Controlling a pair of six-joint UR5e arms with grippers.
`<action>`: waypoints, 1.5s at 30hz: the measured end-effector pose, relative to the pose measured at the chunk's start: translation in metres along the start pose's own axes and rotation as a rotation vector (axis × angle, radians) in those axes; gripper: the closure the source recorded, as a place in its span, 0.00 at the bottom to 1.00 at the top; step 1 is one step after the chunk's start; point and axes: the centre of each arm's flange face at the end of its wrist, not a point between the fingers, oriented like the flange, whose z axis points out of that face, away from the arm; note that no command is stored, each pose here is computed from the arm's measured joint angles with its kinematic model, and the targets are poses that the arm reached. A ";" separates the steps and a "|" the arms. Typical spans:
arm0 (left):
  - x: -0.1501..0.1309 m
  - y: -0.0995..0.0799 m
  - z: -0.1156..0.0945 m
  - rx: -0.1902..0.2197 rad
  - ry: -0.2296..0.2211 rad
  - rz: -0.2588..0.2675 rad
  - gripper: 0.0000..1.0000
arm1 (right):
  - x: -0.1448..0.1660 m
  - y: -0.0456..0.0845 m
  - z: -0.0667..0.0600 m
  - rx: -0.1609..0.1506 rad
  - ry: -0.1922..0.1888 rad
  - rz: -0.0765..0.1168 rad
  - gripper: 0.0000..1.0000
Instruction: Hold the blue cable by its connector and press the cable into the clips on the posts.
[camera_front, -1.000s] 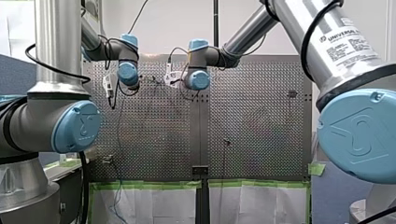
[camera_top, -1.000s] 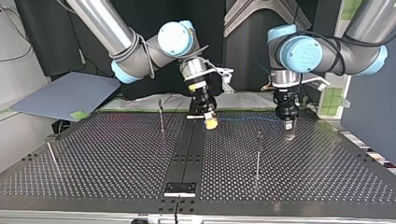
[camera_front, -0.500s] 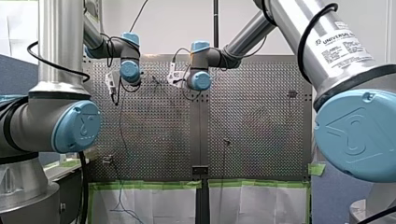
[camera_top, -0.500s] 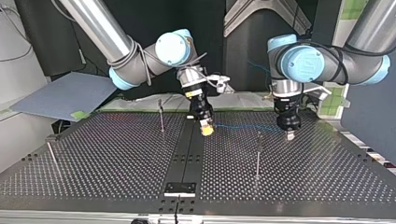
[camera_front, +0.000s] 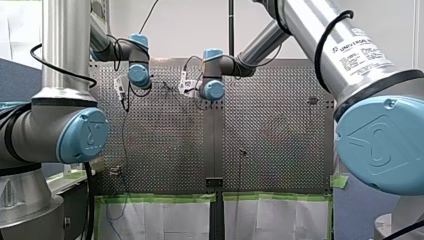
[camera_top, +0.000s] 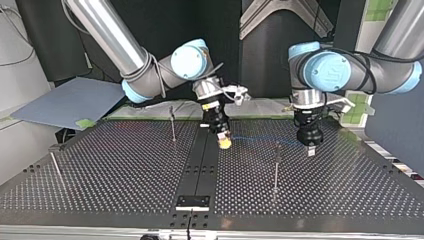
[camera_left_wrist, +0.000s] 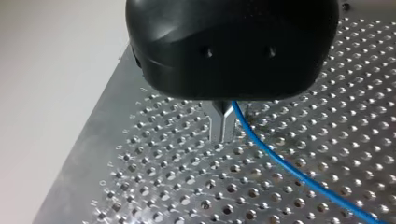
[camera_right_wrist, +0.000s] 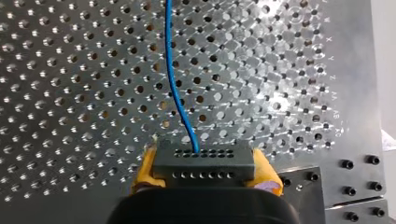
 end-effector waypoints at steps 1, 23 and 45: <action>-0.001 0.000 0.001 0.001 -0.002 -0.002 1.00 | 0.002 0.000 0.001 0.001 0.003 0.001 1.00; 0.017 -0.001 0.012 0.025 0.017 -0.033 1.00 | 0.014 0.019 0.015 -0.019 0.017 0.031 1.00; 0.019 -0.016 0.043 0.060 -0.004 -0.112 1.00 | 0.021 0.018 0.023 0.010 0.035 0.023 1.00</action>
